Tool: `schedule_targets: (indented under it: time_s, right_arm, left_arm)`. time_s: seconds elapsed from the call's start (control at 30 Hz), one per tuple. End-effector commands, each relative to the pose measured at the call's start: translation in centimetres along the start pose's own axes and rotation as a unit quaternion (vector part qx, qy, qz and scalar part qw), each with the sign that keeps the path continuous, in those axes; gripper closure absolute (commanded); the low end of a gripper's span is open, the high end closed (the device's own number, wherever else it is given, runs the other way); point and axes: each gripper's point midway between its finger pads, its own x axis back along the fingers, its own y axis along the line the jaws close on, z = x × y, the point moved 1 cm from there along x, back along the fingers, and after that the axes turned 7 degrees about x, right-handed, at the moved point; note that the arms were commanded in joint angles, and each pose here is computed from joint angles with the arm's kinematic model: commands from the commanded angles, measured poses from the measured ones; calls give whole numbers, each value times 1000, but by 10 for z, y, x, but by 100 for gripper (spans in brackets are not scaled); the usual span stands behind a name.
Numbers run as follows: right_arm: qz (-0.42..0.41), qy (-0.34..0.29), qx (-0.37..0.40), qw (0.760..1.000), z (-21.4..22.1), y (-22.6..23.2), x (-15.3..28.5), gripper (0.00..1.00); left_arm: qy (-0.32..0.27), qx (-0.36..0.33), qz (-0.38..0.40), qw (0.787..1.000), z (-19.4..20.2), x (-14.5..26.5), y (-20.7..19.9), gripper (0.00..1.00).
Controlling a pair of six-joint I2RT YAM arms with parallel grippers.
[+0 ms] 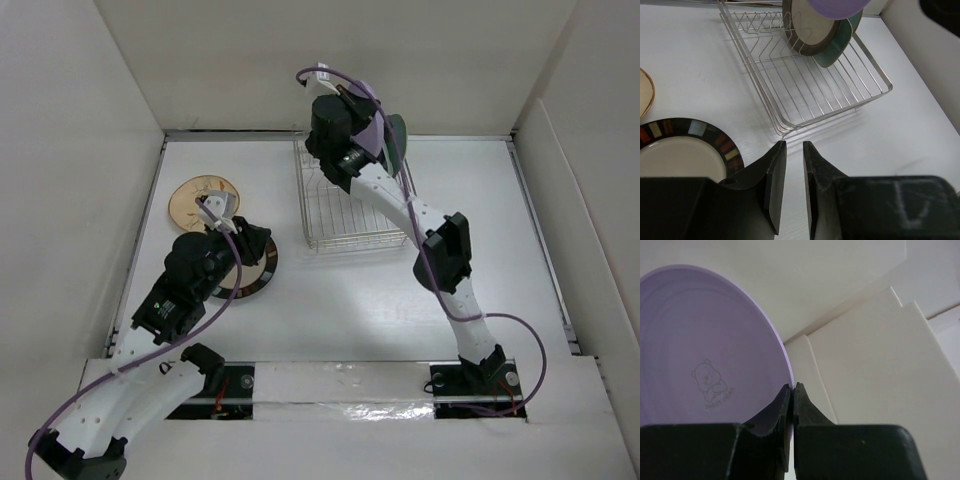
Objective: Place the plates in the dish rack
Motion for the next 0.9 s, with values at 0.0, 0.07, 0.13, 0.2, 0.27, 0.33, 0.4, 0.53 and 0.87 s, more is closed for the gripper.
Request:
schedule_targets:
  time_s: [0.0,0.07,0.13,0.2,0.27,0.33,0.4,0.53,0.87]
  right_arm:
    - [48,17,-24,998,1,-41,-9,100]
    - [43,17,-7,999,0,-23,-11,100]
    - [42,14,-2,999,0,-12,-13,100]
    - [39,16,4,999,1,3,-15,100]
    - [31,16,7,999,0,15,-16,100]
    - [25,15,22,999,1,32,-18,100]
    - [18,10,35,999,0,49,-15,100]
    - [15,10,46,999,4,60,-15,100]
    - [37,9,87,996,5,51,-15,100]
  left_arm:
    - [-24,4,20,1000,-14,2,-10,83]
    - [-19,4,22,1000,-12,1,-12,83]
    - [-18,4,22,1000,-12,0,-12,83]
    - [-14,3,24,1000,-10,-1,-13,83]
    - [-12,2,23,1000,-9,-1,-13,83]
    - [-13,3,23,1000,-10,-1,-13,83]
    - [-12,2,21,1000,-9,-2,-13,83]
    - [-9,2,21,1000,-7,-1,-13,83]
    - [-14,-1,22,1000,-10,1,-17,84]
